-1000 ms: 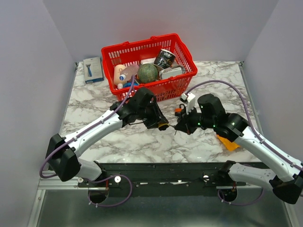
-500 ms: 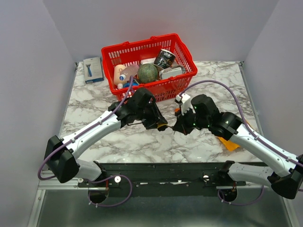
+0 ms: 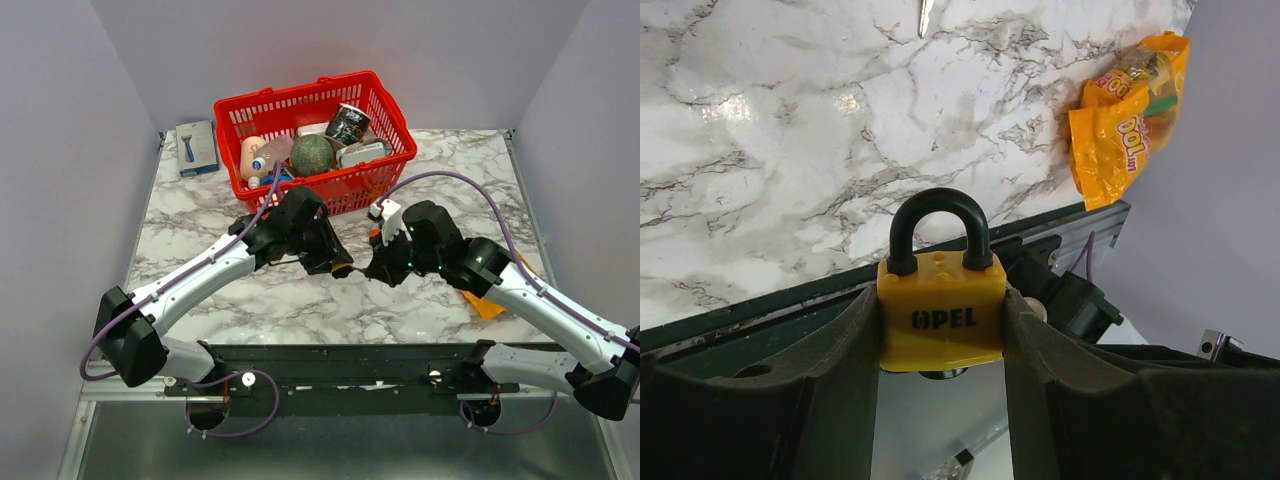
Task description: Unlock with the key
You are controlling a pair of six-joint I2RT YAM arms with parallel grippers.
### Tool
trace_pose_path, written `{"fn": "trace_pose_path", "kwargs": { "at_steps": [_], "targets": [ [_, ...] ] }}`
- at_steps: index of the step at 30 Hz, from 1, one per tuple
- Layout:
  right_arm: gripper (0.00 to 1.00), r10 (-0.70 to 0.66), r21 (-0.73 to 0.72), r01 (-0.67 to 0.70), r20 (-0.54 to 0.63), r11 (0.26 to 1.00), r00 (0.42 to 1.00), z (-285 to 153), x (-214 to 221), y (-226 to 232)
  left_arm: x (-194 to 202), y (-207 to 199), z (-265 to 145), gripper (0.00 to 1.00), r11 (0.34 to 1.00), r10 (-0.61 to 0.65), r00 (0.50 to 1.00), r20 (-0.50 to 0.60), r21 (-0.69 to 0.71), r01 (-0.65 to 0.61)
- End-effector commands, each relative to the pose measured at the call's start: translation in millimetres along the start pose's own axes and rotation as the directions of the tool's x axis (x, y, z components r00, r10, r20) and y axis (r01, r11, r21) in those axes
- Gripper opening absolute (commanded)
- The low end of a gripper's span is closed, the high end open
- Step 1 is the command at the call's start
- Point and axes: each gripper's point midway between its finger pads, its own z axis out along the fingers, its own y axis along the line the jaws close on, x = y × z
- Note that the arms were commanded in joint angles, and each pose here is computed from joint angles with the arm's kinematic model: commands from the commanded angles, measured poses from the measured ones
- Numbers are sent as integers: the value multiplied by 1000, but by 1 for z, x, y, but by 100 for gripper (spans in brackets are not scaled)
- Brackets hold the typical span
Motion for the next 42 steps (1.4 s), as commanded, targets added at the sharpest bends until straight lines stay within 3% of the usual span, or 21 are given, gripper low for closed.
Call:
{"fn": "trace_pose_path", "kwargs": {
  "at_steps": [1, 33, 42],
  "targets": [
    [1, -33, 2, 33, 13, 999, 999, -2, -5, 1, 2, -18, -13, 0, 998, 7, 1000, -17, 58, -6],
    [1, -67, 14, 67, -33, 998, 997, 7, 6, -1, 4, -23, -13, 0, 997, 18, 999, -37, 74, -15],
    [1, -69, -47, 70, 19, 996, 997, 6, -8, 12, 6, -22, -10, 0, 997, 14, 999, -47, 76, -10]
  ]
}}
